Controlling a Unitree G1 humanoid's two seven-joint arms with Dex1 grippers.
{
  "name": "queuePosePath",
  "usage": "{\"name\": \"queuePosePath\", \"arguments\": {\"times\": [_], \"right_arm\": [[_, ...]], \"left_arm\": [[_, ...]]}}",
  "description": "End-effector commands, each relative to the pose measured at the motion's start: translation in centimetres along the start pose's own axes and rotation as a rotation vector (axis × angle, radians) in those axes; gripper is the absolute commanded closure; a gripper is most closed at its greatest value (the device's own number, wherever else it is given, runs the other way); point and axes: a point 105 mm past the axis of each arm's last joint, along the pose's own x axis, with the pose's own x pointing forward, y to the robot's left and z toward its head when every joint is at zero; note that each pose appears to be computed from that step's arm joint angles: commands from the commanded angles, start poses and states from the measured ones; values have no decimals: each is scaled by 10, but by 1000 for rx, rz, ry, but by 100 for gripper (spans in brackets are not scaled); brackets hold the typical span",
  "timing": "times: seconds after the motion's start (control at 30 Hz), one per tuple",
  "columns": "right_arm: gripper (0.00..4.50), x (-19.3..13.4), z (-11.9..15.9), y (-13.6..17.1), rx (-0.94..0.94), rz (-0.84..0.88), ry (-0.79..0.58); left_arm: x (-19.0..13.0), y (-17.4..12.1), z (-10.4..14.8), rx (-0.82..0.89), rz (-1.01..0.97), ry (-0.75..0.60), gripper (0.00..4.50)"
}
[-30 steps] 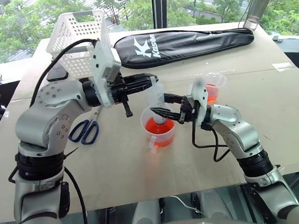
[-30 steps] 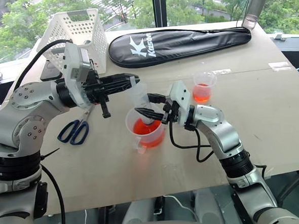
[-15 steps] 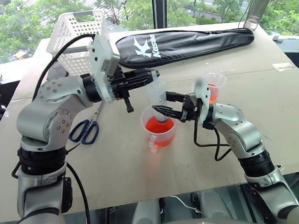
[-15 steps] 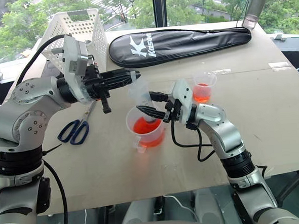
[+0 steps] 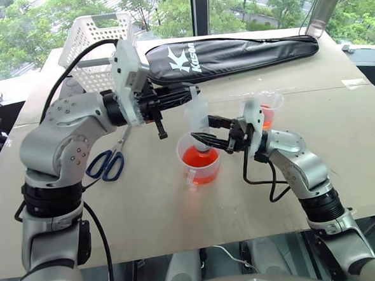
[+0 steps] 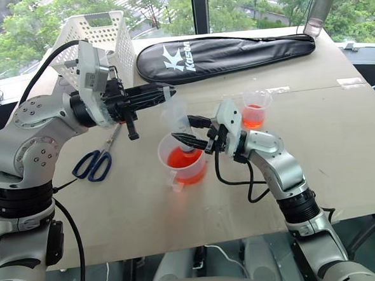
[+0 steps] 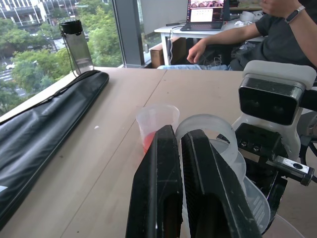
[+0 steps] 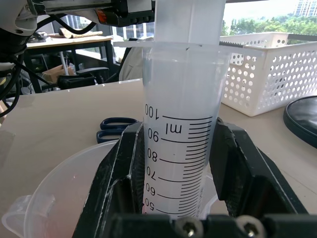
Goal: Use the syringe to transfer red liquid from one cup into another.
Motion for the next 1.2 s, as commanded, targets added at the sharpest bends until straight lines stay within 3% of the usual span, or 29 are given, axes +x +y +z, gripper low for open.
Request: {"name": "queuePosePath", "arguments": {"times": [0.03,0.13,0.17,0.23,0.43,0.7,1.2], "right_arm": [[306,8,3,20,-10,99,-12],[306,7,7,16,-29,87,-24],[306,7,8,15,-34,84,-27],[306,7,11,14,-29,78,-44],[306,5,21,7,-27,56,-80],[306,-2,39,-2,27,15,-147],[306,-9,52,-1,147,7,-192]], "left_arm": [[-12,8,19,63,61,-51,450],[-17,1,10,27,32,-41,450],[-19,1,8,17,31,-40,380],[-20,1,7,5,38,-42,312],[-30,0,9,-145,21,-59,8],[-51,2,4,-297,49,-55,1],[-49,-2,-6,-343,80,-59,1]]}}
